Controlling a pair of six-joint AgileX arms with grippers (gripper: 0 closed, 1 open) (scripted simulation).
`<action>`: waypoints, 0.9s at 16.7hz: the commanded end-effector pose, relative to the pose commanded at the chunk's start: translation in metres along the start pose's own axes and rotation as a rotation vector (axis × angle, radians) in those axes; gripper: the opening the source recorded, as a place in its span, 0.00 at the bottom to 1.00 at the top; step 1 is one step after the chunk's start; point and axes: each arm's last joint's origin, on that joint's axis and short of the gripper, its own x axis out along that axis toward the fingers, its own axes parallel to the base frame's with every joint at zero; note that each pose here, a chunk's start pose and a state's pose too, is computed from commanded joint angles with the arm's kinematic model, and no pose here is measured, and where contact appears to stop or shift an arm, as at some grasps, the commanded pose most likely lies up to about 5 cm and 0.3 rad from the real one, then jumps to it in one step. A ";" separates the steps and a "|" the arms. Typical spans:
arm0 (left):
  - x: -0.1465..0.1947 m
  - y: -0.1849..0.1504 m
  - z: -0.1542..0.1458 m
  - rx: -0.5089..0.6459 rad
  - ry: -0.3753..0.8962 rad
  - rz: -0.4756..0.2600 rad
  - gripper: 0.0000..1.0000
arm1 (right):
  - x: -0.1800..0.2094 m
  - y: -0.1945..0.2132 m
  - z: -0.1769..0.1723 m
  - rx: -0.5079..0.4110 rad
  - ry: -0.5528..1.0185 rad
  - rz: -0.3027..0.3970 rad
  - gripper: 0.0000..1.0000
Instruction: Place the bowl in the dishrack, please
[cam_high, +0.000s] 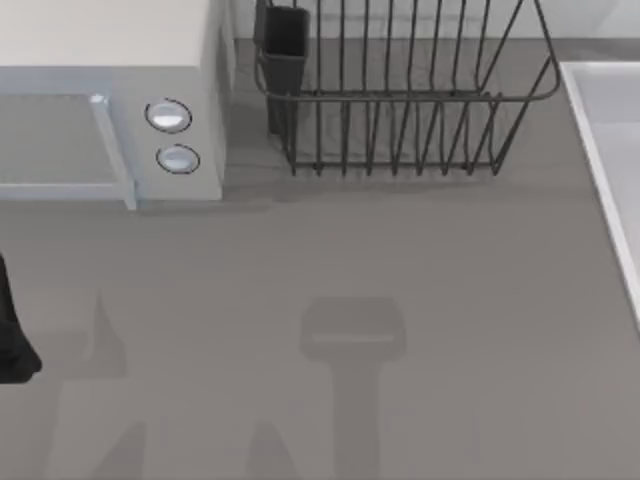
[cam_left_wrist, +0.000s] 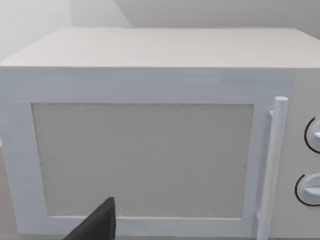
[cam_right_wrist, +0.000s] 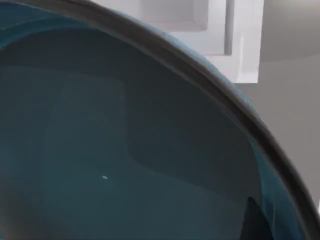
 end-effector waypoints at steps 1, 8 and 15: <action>0.000 0.000 0.000 0.000 0.000 0.000 1.00 | -0.017 -0.002 0.003 0.000 0.005 0.005 0.00; 0.000 0.000 0.000 0.000 0.000 0.000 1.00 | -0.130 0.010 0.001 0.012 0.010 0.011 0.00; 0.000 0.000 0.000 0.000 0.000 0.000 1.00 | -0.144 0.015 -0.001 0.011 0.000 0.002 0.00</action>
